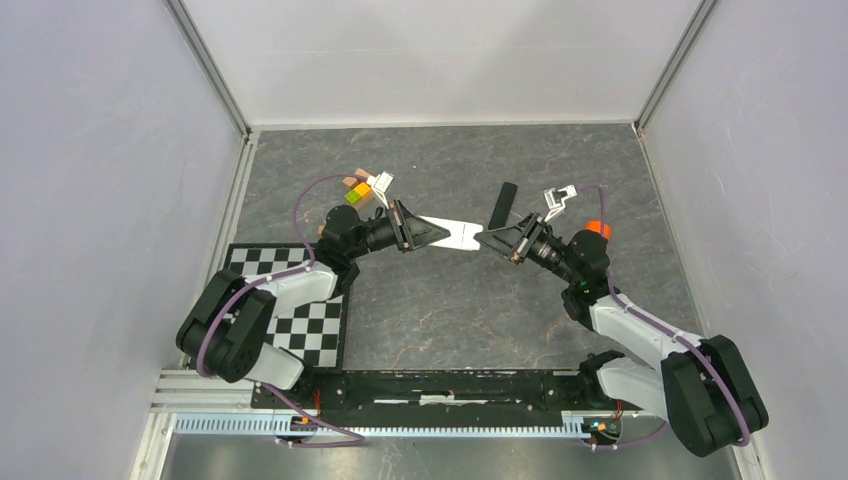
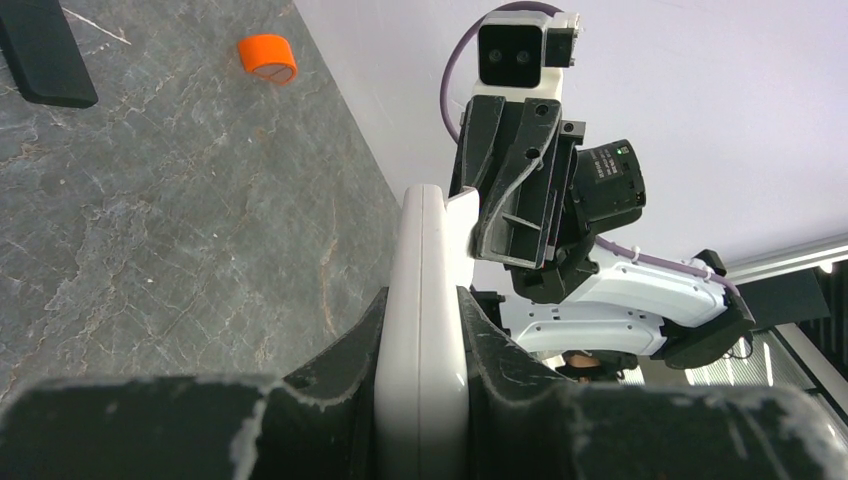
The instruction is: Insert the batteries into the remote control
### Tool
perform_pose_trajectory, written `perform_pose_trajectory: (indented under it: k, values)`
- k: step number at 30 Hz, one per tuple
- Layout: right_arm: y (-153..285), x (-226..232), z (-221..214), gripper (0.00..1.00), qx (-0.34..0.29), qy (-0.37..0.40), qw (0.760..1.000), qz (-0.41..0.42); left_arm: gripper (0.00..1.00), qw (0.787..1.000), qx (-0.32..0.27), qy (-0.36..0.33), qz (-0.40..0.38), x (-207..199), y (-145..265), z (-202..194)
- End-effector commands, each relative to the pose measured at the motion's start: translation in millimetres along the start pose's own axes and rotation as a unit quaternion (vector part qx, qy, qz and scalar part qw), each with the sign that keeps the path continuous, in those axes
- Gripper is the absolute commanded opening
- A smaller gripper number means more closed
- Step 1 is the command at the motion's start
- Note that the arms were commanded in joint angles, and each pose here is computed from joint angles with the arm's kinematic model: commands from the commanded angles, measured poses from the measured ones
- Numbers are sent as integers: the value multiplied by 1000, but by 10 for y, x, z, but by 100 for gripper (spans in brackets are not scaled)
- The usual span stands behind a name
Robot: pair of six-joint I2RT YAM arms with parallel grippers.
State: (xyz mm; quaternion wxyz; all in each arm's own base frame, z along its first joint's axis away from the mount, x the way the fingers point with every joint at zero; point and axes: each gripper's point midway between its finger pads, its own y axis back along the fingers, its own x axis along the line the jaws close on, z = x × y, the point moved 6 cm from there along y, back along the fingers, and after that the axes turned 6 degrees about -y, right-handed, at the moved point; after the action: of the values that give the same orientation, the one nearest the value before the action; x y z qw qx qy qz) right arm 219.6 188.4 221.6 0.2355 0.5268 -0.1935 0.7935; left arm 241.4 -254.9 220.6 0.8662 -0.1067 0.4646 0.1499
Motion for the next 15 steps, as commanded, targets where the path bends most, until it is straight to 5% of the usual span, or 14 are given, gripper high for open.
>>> perform_pose_trajectory:
  k: [1,15]
  values:
    - [9,43,2,0,1,6,1000,21,2,999,-21,-33,-35,-156,-11,108]
    - [-27,6,23,0,5,30,999,11,2,998,-18,5,-53,-250,-30,145]
